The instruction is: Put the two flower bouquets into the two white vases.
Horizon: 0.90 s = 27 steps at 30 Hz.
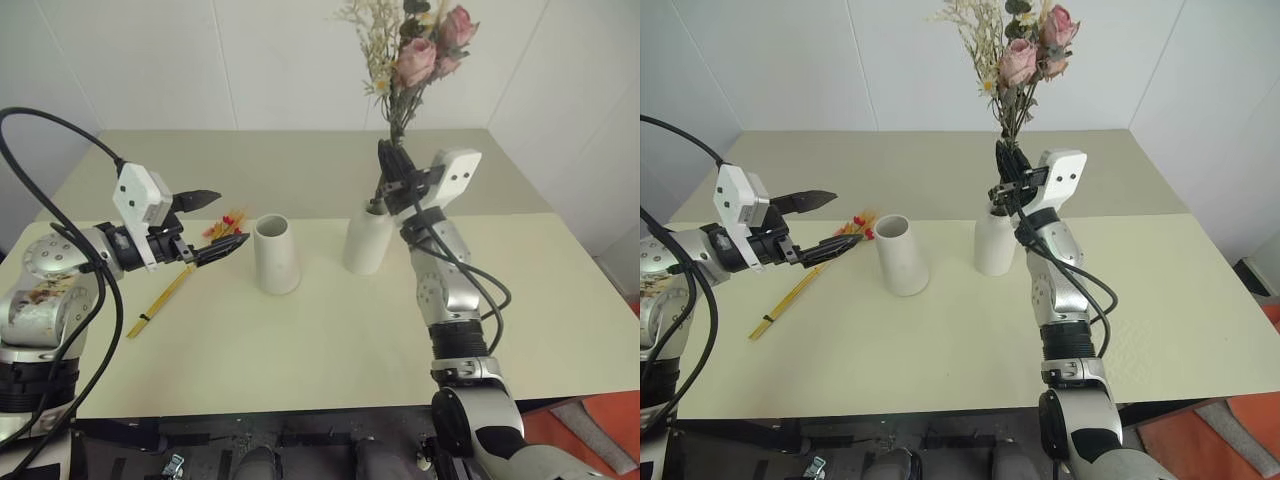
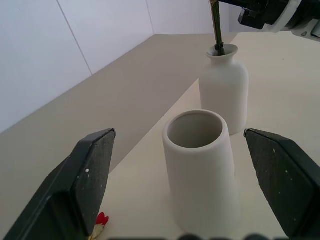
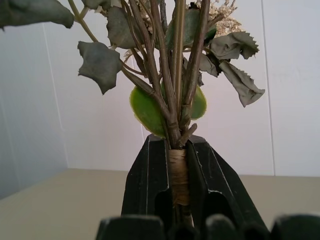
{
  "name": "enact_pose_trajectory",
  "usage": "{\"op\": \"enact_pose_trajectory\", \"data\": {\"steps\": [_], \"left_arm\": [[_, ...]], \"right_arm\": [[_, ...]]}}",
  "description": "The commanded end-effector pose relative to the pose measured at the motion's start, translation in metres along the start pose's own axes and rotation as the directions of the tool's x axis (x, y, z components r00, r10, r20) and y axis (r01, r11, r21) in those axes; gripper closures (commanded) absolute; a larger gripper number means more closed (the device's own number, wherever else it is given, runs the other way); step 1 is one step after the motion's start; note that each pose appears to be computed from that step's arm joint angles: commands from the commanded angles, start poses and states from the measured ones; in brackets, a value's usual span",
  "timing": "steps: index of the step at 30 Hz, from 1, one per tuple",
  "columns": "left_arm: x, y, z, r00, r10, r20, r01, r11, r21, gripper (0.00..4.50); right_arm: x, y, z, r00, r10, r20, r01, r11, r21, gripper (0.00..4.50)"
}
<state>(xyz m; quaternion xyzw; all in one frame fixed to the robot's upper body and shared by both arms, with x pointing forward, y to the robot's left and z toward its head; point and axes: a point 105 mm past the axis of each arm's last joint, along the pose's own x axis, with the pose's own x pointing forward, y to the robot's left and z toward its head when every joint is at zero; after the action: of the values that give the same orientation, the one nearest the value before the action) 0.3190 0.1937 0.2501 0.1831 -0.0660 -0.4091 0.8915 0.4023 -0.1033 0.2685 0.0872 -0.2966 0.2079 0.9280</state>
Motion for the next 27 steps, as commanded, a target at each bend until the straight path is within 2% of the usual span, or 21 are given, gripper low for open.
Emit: {"op": "enact_pose_trajectory", "data": {"steps": [1, 10, 13, 17, 20, 21, 23, 24, 27], "left_arm": [[-0.004, 0.007, 0.014, 0.999, 0.031, 0.040, -0.034, 0.998, 0.052, 0.00], [-0.005, 0.010, 0.013, 0.998, 0.044, 0.039, -0.046, 0.997, 0.054, 0.00], [-0.006, 0.012, 0.014, 0.998, 0.055, 0.038, -0.057, 0.997, 0.054, 0.00], [-0.017, 0.024, 0.012, 0.990, 0.139, 0.026, -0.140, 0.990, 0.033, 0.00], [-0.034, 0.049, 0.002, 0.928, 0.366, -0.065, -0.366, 0.931, 0.020, 0.00], [-0.038, 0.055, -0.002, 0.902, 0.420, -0.100, -0.420, 0.907, 0.024, 0.00], [-0.047, 0.061, -0.012, 0.849, 0.490, -0.197, -0.494, 0.869, 0.033, 0.00], [-0.050, 0.063, -0.019, 0.806, 0.529, -0.266, -0.525, 0.846, 0.092, 0.00], [-0.053, 0.063, -0.029, 0.731, 0.575, -0.367, -0.563, 0.812, 0.151, 0.00]], "right_arm": [[-0.003, 0.003, 0.013, 0.998, 0.017, 0.061, -0.016, 1.000, -0.016, 3.04], [-0.024, 0.012, 0.010, 0.999, 0.019, 0.041, -0.020, 1.000, 0.008, 0.02], [-0.036, 0.010, 0.011, 1.000, 0.018, 0.020, -0.018, 1.000, -0.012, 0.02], [-0.060, 0.015, 0.015, 0.993, 0.109, -0.047, -0.112, 0.992, -0.055, 0.02], [-0.078, 0.014, 0.026, 0.972, 0.177, -0.152, -0.196, 0.973, -0.119, 0.02], [-0.082, 0.012, 0.028, 0.961, 0.195, -0.196, -0.217, 0.971, -0.099, 0.02], [-0.089, 0.011, 0.033, 0.918, 0.244, -0.312, -0.285, 0.954, -0.093, 0.02], [-0.093, 0.013, 0.036, 0.885, 0.284, -0.368, -0.339, 0.936, -0.093, 0.02], [-0.102, 0.021, 0.047, 0.791, 0.383, -0.477, -0.480, 0.872, -0.096, 0.02]]}}
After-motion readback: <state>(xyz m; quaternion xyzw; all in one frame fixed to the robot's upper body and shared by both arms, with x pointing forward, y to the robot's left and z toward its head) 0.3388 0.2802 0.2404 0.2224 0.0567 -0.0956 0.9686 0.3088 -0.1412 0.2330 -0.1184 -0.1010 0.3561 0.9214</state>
